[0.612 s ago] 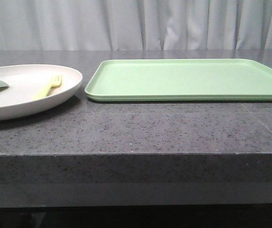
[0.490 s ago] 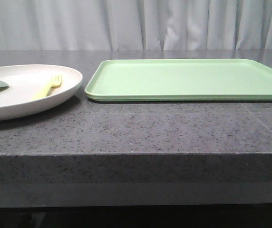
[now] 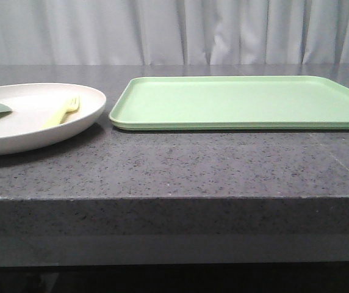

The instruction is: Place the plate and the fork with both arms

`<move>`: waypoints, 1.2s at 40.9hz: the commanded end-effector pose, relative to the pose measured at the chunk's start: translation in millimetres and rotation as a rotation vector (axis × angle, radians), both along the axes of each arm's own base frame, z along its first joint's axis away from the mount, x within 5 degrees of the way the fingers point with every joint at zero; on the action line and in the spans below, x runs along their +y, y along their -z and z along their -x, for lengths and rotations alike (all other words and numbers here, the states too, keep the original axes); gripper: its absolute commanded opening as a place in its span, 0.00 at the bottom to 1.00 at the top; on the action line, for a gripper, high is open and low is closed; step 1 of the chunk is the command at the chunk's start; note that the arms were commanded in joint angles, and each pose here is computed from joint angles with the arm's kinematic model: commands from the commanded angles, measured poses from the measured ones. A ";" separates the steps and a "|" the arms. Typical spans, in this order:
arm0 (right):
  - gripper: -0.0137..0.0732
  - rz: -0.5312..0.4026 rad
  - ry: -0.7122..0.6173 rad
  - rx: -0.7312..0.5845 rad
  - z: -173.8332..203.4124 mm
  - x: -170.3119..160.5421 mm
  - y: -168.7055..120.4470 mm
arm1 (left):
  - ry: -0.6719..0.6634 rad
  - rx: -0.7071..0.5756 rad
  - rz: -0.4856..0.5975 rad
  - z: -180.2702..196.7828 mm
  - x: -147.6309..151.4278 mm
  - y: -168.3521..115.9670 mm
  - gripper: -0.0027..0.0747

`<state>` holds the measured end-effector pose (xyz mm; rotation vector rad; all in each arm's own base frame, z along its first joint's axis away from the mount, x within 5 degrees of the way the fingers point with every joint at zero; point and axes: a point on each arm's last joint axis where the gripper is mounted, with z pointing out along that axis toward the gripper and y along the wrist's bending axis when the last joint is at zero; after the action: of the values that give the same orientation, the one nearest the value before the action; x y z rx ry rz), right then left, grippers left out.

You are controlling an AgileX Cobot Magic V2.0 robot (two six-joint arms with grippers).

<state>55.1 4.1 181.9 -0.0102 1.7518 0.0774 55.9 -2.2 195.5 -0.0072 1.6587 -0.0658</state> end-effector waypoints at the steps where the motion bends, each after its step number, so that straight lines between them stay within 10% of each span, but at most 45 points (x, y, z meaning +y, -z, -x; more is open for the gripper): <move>1: 0.08 0.012 0.006 -0.099 0.3 -0.7 -9.0 | -0.002 -0.106 0.005 1.2 0.2 -8.3 0.01; 28: 0.08 -0.025 0.012 -0.200 1.2 -1.0 -24.6 | -0.006 -0.342 0.076 4.2 1.1 -30.2 0.01; 39: 0.08 -0.031 0.006 -0.355 16.0 -1.2 -91.7 | -0.003 -0.457 0.090 12.7 1.6 -82.7 0.01; 49: 0.08 -0.024 -0.005 -0.233 -8.4 0.8 -153.0 | -0.002 -0.252 0.011 -15.4 -0.4 -135.3 0.01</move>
<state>52.0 4.8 305.6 -0.0054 1.5566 0.1006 60.7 -2.6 305.3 -0.0367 1.4055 -0.1117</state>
